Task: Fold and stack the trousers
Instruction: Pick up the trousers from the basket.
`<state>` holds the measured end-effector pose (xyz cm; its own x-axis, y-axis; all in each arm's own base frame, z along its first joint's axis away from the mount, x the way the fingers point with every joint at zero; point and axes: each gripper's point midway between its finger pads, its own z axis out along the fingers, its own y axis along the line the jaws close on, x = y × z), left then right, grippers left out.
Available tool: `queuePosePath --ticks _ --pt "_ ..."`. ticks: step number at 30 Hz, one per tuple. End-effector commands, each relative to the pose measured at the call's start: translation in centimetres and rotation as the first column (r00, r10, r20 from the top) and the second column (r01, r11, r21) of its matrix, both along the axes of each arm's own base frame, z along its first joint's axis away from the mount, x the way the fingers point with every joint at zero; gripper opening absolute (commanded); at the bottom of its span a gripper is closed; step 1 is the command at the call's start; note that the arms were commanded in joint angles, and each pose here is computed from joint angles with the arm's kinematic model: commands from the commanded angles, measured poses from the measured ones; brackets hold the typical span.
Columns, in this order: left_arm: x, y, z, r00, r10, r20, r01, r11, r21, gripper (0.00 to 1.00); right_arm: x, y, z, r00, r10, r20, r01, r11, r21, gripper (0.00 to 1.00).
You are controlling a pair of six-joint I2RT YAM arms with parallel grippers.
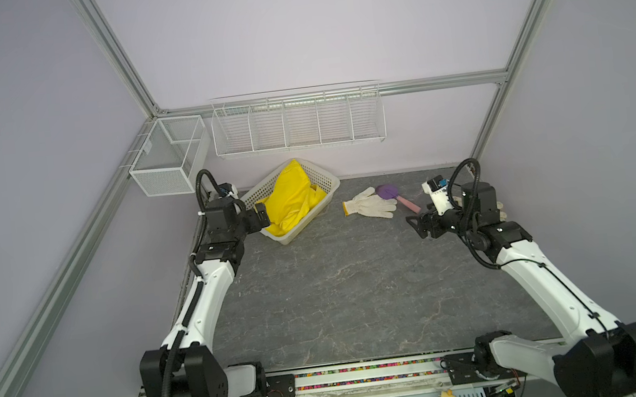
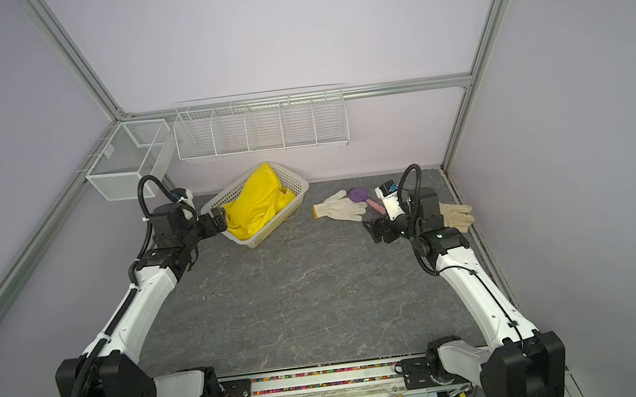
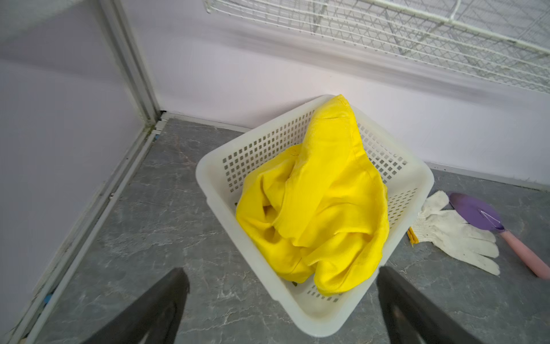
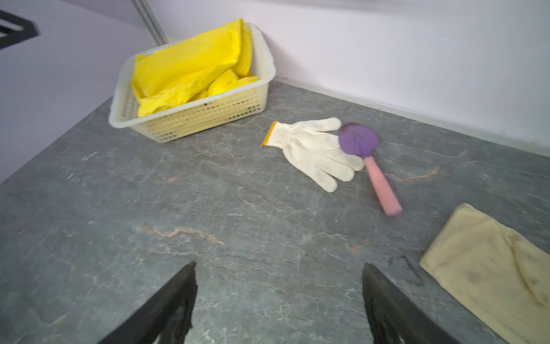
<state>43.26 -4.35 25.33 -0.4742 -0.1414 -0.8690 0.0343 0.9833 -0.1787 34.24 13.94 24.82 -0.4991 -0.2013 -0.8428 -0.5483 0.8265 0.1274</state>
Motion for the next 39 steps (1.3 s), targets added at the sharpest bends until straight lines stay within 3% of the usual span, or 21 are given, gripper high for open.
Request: queuePosePath --ticks 1,8,16,20,29,32,37,39 --pt "1.6 -2.2 -1.7 0.988 -0.131 -0.085 0.132 0.991 0.005 0.99 -2.6 3.5 -1.7 0.981 0.149 -0.127 -0.149 0.989 0.007 0.88" --pt "7.1 -3.7 -5.3 0.964 -0.221 -0.147 0.231 0.971 0.058 0.99 -2.6 7.1 -2.6 0.964 0.223 -0.143 -0.226 0.974 -0.003 0.88" --pt "12.2 -2.8 -9.8 0.959 -0.157 -0.236 0.193 0.972 0.137 0.99 -2.7 8.2 -3.7 0.954 0.245 -0.174 -0.251 0.968 -0.008 0.88" --pt "13.2 -3.4 -12.8 0.944 -0.166 -0.287 0.206 0.972 0.115 0.99 -2.9 8.7 -3.4 0.947 0.26 -0.188 -0.258 0.965 0.033 0.88" --pt "13.3 -7.9 -15.7 0.883 -0.291 -0.367 0.331 0.942 0.049 0.97 -3.1 9.1 -3.2 0.943 0.266 -0.203 -0.255 0.964 0.077 0.88" --pt "13.1 -8.8 -15.9 0.865 -0.33 -0.378 0.361 0.933 0.011 0.88 -3.0 9.2 -3.5 0.941 0.265 -0.211 -0.255 0.964 0.075 0.88" --pt "11.9 -9.6 -17.3 0.806 -0.383 -0.452 0.421 0.907 -0.018 0.54 -3.1 9.1 -4.0 0.939 0.262 -0.223 -0.253 0.965 0.07 0.88" --pt "11.4 -9.9 -16.8 0.79 -0.406 -0.459 0.442 0.897 -0.034 0.35 -3.0 9.1 -4.2 0.938 0.26 -0.227 -0.252 0.966 0.066 0.88"
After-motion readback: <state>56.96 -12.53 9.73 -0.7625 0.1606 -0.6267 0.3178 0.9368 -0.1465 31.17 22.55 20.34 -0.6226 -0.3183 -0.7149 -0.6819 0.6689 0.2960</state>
